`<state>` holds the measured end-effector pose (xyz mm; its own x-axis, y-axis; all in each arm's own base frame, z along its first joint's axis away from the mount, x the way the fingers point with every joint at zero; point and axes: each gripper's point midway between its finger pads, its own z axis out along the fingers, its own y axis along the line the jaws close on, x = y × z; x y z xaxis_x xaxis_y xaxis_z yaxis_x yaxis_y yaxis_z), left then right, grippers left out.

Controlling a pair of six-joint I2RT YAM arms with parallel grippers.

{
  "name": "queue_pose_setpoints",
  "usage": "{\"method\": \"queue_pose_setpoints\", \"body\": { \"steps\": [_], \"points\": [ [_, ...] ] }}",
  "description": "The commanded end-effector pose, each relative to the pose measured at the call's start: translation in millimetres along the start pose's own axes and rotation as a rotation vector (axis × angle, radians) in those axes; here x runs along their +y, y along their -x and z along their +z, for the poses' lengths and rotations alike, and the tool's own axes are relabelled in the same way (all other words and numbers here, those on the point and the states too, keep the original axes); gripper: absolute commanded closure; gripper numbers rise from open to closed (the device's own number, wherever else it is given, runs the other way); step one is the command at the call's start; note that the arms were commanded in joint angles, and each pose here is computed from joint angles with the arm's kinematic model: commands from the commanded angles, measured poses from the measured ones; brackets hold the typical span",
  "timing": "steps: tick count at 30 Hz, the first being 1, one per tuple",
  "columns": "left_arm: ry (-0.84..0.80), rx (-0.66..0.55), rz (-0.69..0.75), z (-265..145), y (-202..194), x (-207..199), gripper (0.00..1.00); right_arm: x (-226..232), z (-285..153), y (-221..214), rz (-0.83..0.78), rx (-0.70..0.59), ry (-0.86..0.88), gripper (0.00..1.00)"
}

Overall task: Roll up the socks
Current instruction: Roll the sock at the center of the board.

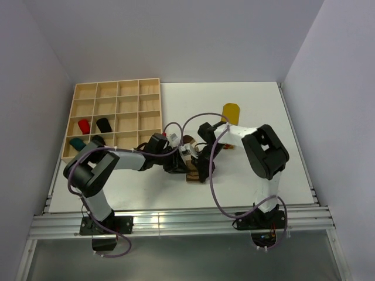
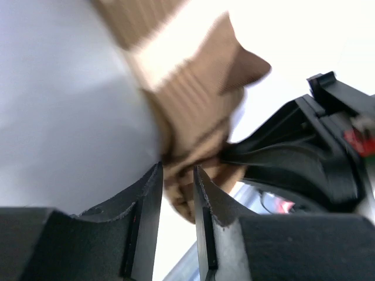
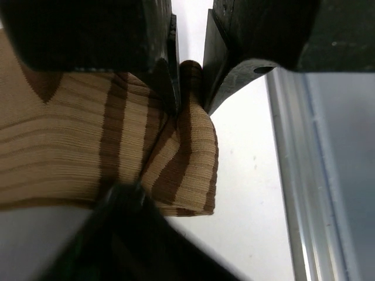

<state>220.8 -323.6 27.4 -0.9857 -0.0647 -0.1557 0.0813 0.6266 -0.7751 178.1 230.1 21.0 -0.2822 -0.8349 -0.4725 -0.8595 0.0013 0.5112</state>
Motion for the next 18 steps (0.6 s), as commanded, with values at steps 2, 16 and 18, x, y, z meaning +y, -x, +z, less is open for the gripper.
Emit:
{"method": "queue_pose_setpoints", "body": {
  "steps": [2,16,18],
  "points": [
    [0.051,-0.205,0.104,-15.0,31.0,5.8,0.66,13.8,-8.1,-12.7,0.145,0.051,0.128,0.76],
    [-0.11,-0.495,0.425,-38.1,34.4,-56.7,0.57,-11.7,-6.1,-6.7,0.358,0.089,0.173,0.76],
    [-0.143,-0.502,0.465,-35.0,34.0,-66.8,0.56,-12.2,-7.4,-5.2,0.382,0.09,0.186,0.76]
  ]
}}
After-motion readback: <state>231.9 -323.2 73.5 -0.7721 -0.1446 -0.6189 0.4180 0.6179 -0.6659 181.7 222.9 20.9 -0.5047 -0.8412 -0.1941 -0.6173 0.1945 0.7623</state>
